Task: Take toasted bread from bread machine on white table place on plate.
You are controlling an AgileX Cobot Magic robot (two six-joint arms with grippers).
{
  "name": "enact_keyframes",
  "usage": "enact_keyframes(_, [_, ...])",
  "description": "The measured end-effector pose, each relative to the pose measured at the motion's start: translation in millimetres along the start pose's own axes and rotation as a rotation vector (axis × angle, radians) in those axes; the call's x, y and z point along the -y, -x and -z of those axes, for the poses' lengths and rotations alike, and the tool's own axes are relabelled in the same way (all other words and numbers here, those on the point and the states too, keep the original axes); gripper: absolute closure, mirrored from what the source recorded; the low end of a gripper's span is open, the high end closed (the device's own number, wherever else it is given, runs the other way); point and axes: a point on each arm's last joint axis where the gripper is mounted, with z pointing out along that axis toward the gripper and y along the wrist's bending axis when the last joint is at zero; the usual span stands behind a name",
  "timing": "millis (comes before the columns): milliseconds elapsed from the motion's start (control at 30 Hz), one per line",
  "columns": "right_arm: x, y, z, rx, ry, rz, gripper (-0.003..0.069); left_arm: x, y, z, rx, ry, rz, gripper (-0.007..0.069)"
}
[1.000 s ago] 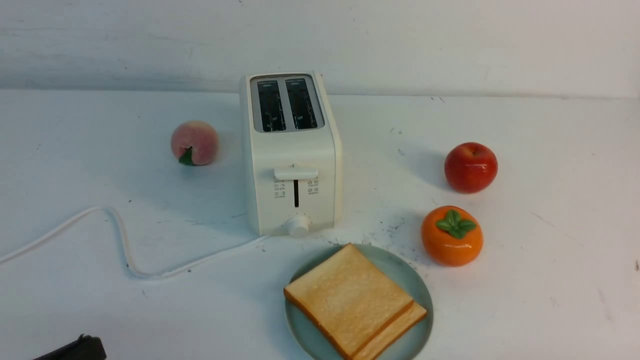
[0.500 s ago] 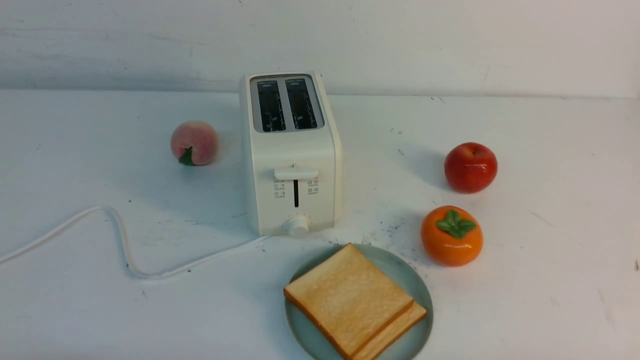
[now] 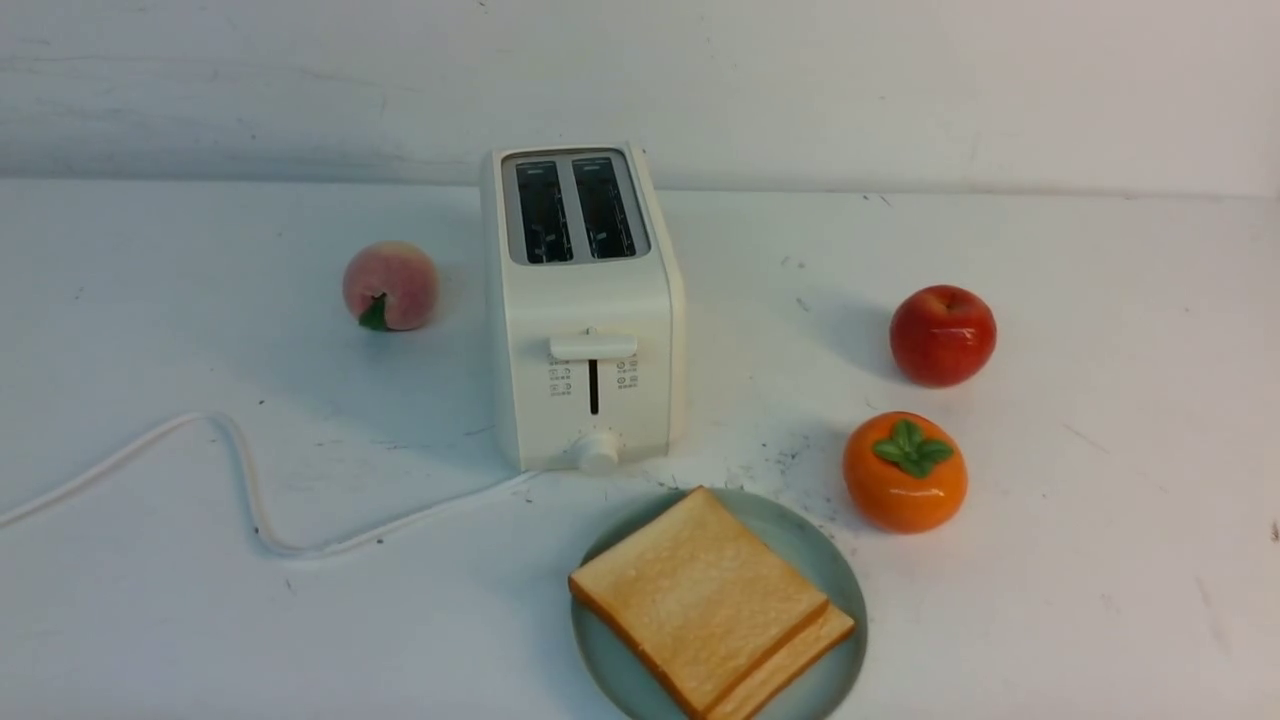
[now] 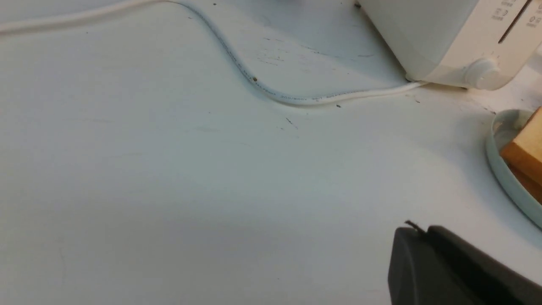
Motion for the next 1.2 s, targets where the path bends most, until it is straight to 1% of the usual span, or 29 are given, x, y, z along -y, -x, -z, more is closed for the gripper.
enact_keyframes(167, [0.0, 0.0, 0.0, 0.0, 0.0, 0.0, 0.0488, -3.1, 1.2, 0.1, 0.023, 0.056, 0.023, 0.0608])
enact_keyframes(233, [0.0, 0.0, 0.0, 0.0, 0.0, 0.0, 0.0485, -3.5, 1.3, 0.0, 0.026, 0.063, 0.025, 0.0608])
enact_keyframes(1200, [0.0, 0.0, 0.0, 0.0, 0.0, 0.0, 0.044, -3.5, 1.3, 0.0, 0.025, 0.063, 0.026, 0.0576])
